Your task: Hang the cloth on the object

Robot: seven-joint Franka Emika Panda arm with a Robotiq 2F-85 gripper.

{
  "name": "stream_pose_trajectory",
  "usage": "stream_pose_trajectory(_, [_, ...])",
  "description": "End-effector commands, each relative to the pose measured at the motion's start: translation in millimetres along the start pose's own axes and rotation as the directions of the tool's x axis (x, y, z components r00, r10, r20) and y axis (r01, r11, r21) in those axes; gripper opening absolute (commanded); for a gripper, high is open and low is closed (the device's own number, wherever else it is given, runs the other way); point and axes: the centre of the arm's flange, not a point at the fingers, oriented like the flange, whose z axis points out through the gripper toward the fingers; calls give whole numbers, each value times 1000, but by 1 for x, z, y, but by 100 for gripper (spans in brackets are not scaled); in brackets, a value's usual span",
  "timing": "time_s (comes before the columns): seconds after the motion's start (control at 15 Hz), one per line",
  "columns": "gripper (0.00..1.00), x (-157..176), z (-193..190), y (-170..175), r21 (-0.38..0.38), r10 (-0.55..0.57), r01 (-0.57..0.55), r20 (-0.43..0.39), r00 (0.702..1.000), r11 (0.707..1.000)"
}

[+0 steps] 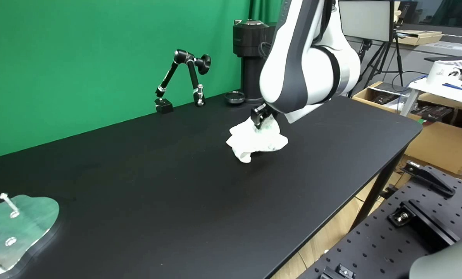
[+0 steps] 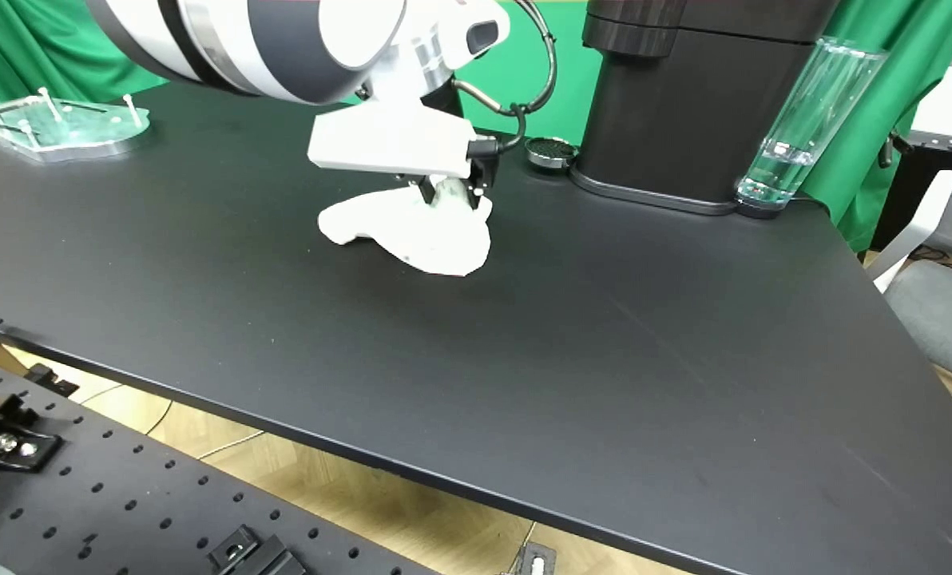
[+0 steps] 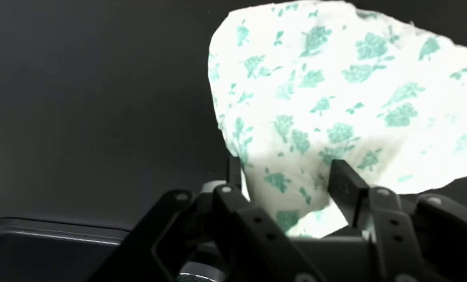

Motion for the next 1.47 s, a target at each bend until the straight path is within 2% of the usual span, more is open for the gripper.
stream_pose_trajectory(0.0, [31,-3,7,-1,-7,76,-77,-8,997,997])
stream_pose_trajectory(0.2, [11,0,2,2,-17,121,-121,51,991,993])
stream_pose_trajectory(0.33, [0,6,2,6,-48,193,-189,117,974,981])
stream_pose_trajectory(0.53, [0,22,3,11,-109,288,-269,242,927,957])
stream_pose_trajectory(0.67, [1,42,-2,7,-103,296,-278,290,910,955])
stream_pose_trajectory(0.93, [1,99,-20,-28,-66,261,-254,362,895,965])
stream_pose_trajectory(1.13, [1,142,-38,-65,-35,217,-220,372,902,975])
stream_pose_trajectory(1.4, [1,195,-78,-96,27,211,-233,332,919,972])
